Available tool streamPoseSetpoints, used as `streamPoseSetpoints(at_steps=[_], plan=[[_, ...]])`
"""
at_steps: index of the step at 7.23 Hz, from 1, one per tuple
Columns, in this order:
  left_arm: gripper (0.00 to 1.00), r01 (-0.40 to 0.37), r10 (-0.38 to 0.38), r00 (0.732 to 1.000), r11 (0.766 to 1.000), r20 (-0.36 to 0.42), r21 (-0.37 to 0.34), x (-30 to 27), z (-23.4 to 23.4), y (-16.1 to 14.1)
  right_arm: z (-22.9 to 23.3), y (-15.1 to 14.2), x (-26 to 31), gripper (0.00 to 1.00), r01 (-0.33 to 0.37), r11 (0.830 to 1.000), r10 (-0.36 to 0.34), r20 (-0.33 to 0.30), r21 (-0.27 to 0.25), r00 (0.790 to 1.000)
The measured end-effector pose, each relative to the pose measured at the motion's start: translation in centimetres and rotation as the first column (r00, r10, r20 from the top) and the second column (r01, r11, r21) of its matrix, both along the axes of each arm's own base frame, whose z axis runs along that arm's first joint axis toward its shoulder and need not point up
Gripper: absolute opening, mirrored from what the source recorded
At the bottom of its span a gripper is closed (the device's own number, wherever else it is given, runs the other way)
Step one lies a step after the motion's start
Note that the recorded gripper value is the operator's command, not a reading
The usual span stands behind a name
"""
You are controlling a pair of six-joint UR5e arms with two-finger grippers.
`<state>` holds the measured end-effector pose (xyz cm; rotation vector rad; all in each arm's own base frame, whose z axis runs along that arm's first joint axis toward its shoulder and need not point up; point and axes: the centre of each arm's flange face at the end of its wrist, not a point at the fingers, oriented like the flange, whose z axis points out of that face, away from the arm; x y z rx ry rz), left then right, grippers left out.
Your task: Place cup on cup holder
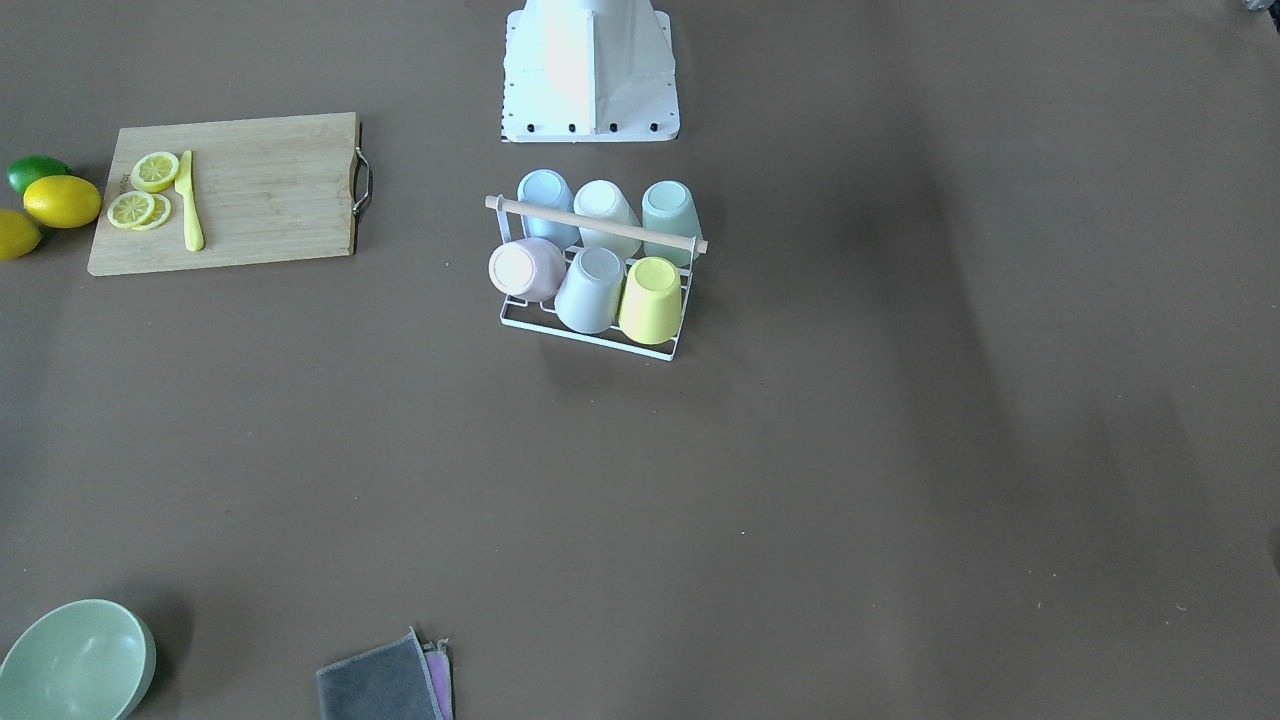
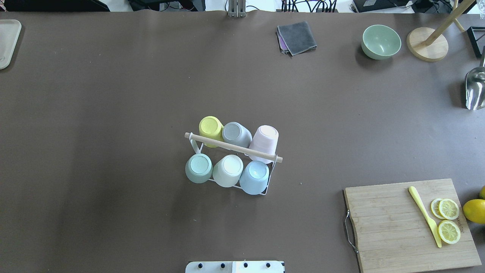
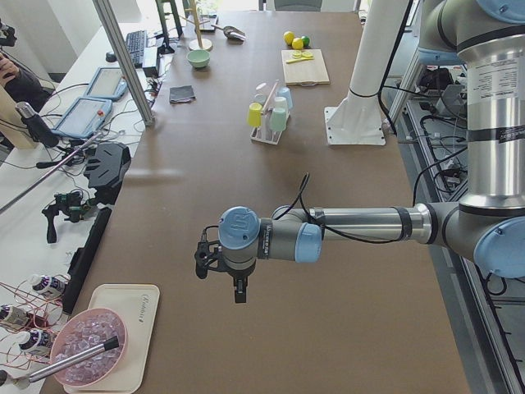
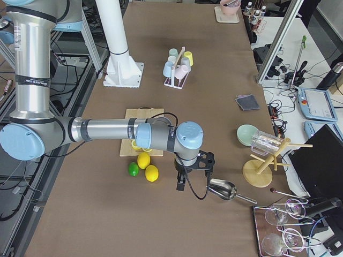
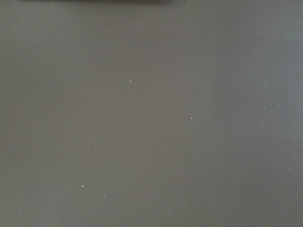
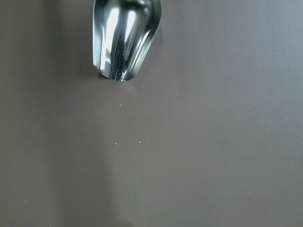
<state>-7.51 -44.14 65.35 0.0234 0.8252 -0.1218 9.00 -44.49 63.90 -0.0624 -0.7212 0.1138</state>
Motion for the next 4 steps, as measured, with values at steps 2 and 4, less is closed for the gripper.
streamPoseSetpoints(at_steps=[2,4], plan=[[0.98,-0.004,0.004,1.000,1.000,0.009,0.001,-0.14,-0.56,0.53,0.06,0.03,0.00,1.00,-0.001,1.000,0.001,0.000,-0.002,1.000],[0.98,-0.006,0.006,1.000,1.000,0.011,0.003,-0.15,-0.52,0.72,0.20,0.05,0.02,1.00,-0.002,1.000,0.002,-0.002,-0.006,1.000]])
